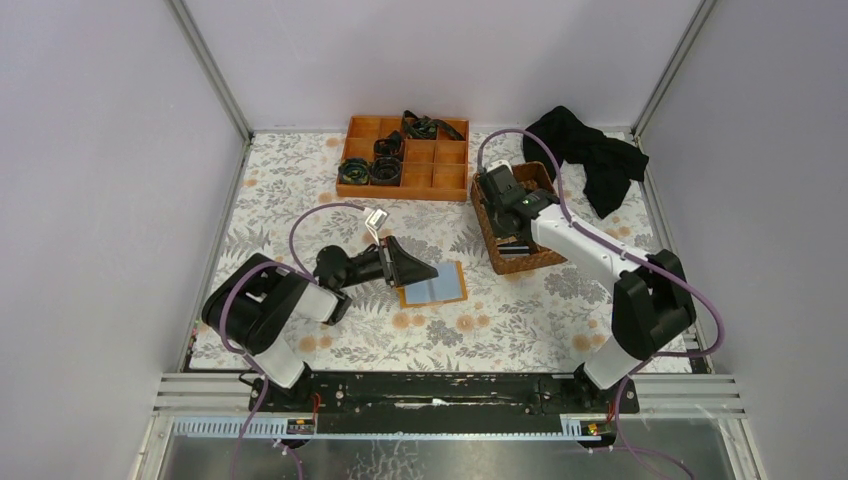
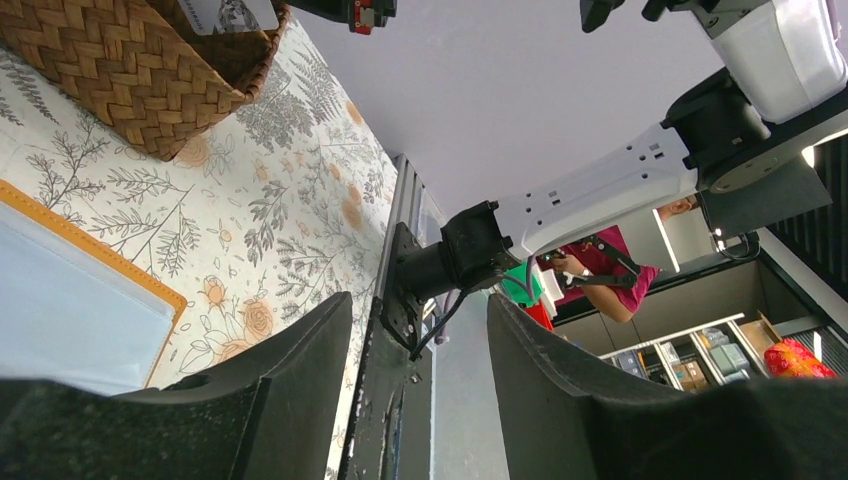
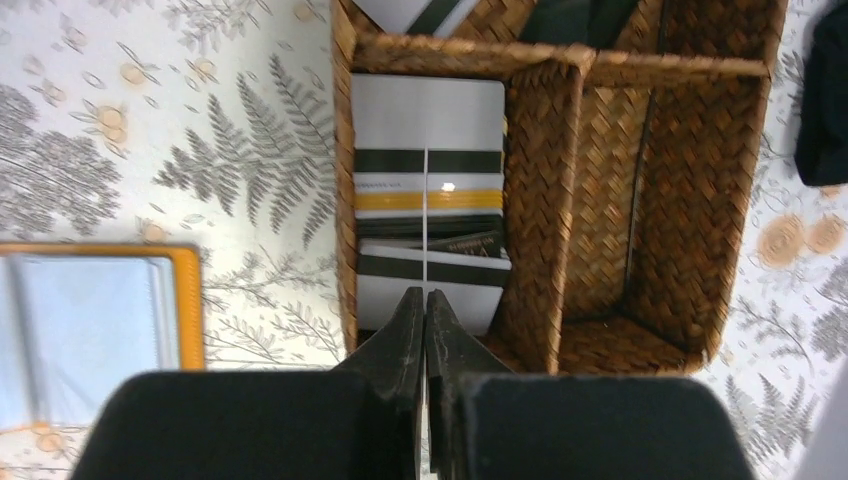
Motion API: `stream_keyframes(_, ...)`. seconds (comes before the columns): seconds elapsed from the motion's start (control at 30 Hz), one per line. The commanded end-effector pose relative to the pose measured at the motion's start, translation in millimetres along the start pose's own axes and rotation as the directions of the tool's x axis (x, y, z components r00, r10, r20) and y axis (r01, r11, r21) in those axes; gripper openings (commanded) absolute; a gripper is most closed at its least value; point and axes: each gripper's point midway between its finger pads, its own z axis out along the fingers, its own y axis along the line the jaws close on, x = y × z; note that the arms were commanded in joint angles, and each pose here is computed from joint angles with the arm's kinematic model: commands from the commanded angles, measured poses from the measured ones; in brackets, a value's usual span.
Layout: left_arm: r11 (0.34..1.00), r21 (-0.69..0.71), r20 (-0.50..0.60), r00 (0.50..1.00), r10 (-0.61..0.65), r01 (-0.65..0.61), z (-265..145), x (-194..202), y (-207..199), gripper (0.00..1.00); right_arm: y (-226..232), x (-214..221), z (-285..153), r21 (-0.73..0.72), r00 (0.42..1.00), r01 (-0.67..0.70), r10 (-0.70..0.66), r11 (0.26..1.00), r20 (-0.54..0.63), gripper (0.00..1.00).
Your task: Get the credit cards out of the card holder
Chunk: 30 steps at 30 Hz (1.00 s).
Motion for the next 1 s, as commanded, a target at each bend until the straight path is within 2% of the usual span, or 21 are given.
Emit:
stream_keyframes(0.0,0.997,0.065,-0.025,0.999,0.044,-0.042,3.4,0.4,-11.9,0.60,-14.5,-11.4,-5.0,0.067,0.999,0.038,-0.038,0.997,-0.009,0.00)
stream_keyframes(0.27,0.997,0.067,-0.038,0.999,0.034,-0.032,3.2,2.7,-9.5,0.60,-0.9,8.5,36.0,0.068,0.992,0.082,-0.075,0.994,-0.105,0.00)
stream_keyframes(0.5,0.998,0.058,-0.038,0.999,0.028,-0.026,2.3,1.5,-4.9,0.60,13.1,4.5,52.2,0.028,0.990,0.081,-0.077,0.996,-0.118,0.00)
stream_keyframes(0.57,0.998,0.056,-0.036,0.999,0.029,-0.027,1.9,0.8,-4.1,0.60,11.8,2.6,52.3,0.038,0.991,0.079,-0.075,0.996,-0.115,0.07)
stream_keyframes(0.67,0.998,0.051,-0.037,0.999,0.022,-0.020,2.4,1.0,-1.5,0.60,11.1,1.1,50.2,0.038,0.992,0.074,-0.070,0.997,-0.103,0.11)
stream_keyframes(0.77,0.999,0.047,-0.041,0.999,0.013,-0.011,2.7,2.0,1.1,0.60,10.8,-0.6,46.5,0.033,0.995,0.060,-0.057,0.998,-0.083,0.32)
stream_keyframes(0.8,0.999,0.046,-0.039,0.999,0.013,-0.011,2.8,1.2,1.4,0.60,10.5,-1.9,44.3,0.031,0.996,0.055,-0.053,0.998,-0.075,0.36)
stream_keyframes(0.97,0.999,0.048,-0.036,0.999,0.017,-0.015,3.3,0.3,0.6,0.60,7.8,-3.4,32.6,0.022,0.998,0.034,-0.033,0.999,-0.045,0.40)
